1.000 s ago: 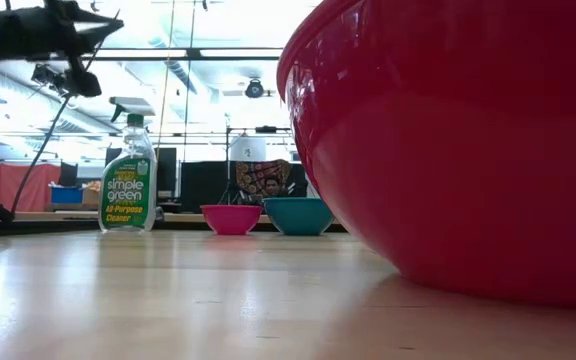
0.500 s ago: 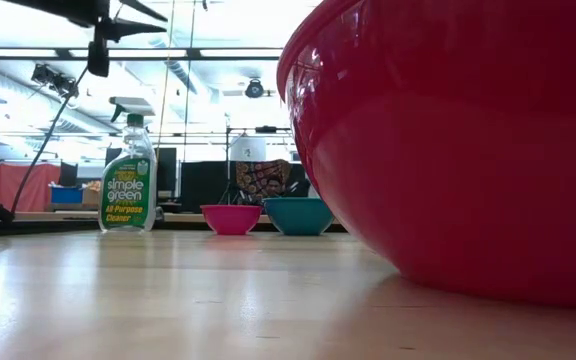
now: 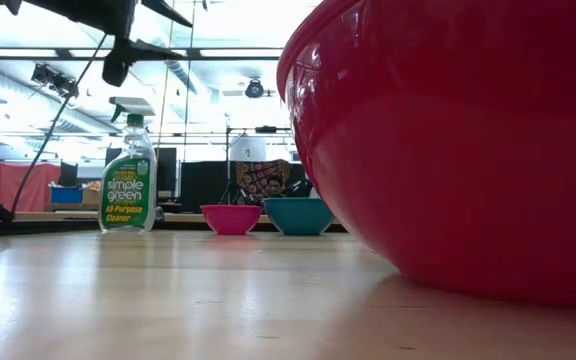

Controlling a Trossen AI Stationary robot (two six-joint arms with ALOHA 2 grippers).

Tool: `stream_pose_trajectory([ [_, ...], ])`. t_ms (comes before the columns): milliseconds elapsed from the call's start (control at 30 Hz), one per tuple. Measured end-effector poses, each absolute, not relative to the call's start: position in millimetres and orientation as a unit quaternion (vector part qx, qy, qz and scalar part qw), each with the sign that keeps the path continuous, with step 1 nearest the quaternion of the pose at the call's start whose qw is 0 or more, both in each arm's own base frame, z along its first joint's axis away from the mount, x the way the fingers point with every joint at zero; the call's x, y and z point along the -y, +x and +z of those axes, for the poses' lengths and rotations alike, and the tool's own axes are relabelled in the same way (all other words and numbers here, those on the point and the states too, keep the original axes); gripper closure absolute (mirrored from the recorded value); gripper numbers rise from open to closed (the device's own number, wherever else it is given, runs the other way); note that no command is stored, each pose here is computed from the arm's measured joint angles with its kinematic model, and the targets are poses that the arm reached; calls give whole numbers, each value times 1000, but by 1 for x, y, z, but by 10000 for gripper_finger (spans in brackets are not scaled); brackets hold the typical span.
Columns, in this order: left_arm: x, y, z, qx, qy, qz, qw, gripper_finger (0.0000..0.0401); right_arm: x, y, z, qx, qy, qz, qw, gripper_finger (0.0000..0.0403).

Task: Nest bowls inside each other by size order
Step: Stack the orange bowl into the red bowl

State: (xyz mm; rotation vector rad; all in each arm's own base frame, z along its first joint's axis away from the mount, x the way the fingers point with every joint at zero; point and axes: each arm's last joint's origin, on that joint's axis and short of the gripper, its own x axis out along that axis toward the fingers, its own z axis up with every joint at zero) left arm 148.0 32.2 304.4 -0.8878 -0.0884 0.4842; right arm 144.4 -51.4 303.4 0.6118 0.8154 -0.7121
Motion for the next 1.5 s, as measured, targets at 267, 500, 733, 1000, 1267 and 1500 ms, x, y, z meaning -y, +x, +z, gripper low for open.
stream_pose_trajectory([
  [267,-39,153,300,20,-427,226,876,172,64,148,273,-553,259,-344,713,257],
  [500,-39,156,298,7,-407,225,885,172,92,152,256,-616,258,-314,675,179],
  [733,-38,157,302,10,-390,194,900,172,116,155,237,-659,280,-257,649,159],
  [1000,-38,157,302,3,-369,195,909,172,132,165,212,-708,278,-230,608,205],
  [1267,-38,157,302,0,-358,195,913,172,138,172,193,-735,285,-217,575,260],
  [1500,-38,157,302,4,-363,194,911,172,139,174,189,-742,288,-218,565,319],
])
